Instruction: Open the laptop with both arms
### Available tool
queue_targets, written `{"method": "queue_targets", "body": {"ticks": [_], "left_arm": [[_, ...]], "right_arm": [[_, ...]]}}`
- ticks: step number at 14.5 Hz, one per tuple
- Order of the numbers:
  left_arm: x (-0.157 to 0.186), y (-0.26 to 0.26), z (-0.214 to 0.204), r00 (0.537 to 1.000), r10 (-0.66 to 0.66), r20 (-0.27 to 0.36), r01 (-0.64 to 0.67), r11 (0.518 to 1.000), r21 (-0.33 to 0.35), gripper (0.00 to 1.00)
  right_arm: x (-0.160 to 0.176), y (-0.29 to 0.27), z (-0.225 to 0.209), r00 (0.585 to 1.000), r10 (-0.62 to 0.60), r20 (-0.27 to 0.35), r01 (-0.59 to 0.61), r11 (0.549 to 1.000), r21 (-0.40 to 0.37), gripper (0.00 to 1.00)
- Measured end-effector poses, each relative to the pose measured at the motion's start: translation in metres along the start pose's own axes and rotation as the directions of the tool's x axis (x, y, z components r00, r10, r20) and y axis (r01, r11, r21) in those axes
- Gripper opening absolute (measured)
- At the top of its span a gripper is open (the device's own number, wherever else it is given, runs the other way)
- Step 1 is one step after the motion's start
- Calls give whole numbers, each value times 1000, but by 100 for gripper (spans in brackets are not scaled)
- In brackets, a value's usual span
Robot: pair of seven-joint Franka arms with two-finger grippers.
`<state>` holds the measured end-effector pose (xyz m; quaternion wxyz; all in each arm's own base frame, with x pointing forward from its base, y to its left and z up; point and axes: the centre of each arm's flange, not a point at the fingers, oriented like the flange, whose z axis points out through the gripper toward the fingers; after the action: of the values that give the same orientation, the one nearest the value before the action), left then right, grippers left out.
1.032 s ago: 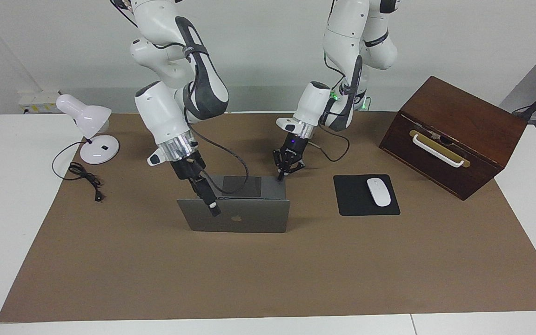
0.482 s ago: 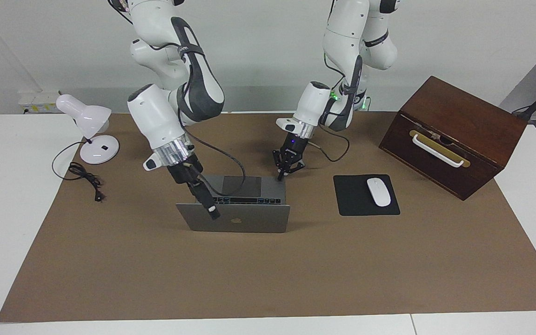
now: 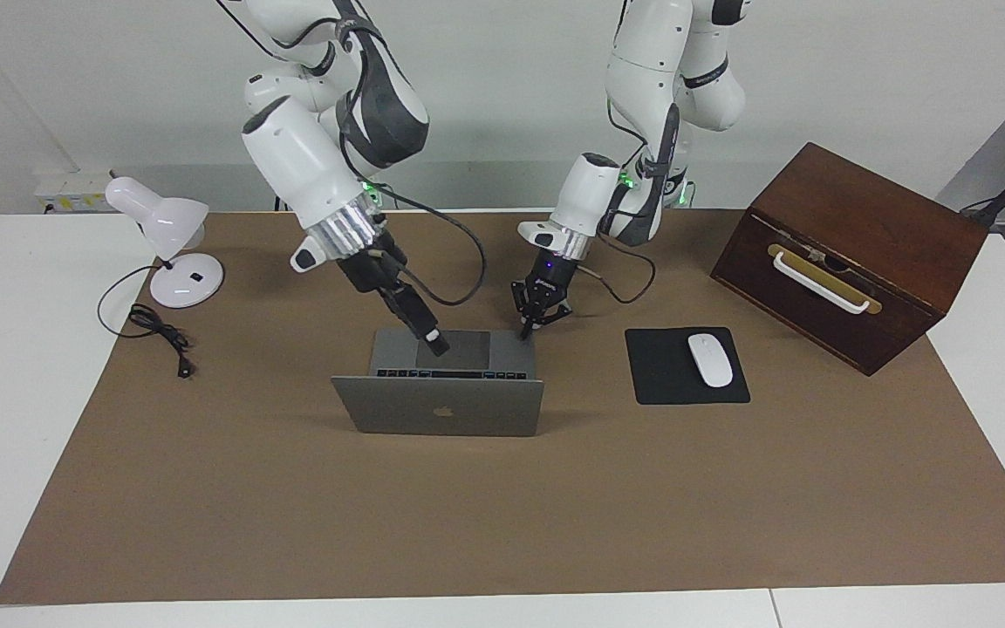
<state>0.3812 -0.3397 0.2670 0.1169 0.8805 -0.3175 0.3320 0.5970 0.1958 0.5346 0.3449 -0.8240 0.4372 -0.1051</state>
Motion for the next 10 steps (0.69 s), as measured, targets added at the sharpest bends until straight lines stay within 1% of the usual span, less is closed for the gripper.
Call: {"method": "queue_targets", "body": {"ticks": [2,3,4,5,6,7,8,10], "left_arm": [[0,0,0,1000,0,0,0,1000,0,1],[0,0,0,1000,0,0,0,1000,0,1],[0,0,0,1000,0,0,0,1000,0,1],[0,0,0,1000,0,0,0,1000,1,1],[0,-1,0,1000,-1,-1,1,1000,1,1],[1,-2,1,1000,-3,-2,3,1000,4,1],[2,-5,2,1000,-6,-3,6,1000,9,1],[4,-13,4,1000,-16,-6,17,1000,20,1]], "right_arm": [[12,-28,-41,994,-88,-72,92,995,50,100],[23,-42,-62,984,-142,-110,151,986,74,100],[35,-54,-81,969,-202,-142,216,972,91,100],[48,-65,-100,946,-271,-179,292,951,103,100],[59,-74,-115,916,-338,-215,365,925,104,100],[72,-81,-127,878,-406,-252,440,893,95,100],[85,-86,-138,832,-474,-289,514,855,76,100],[112,-91,-159,715,-605,-350,647,763,4,100]]}}
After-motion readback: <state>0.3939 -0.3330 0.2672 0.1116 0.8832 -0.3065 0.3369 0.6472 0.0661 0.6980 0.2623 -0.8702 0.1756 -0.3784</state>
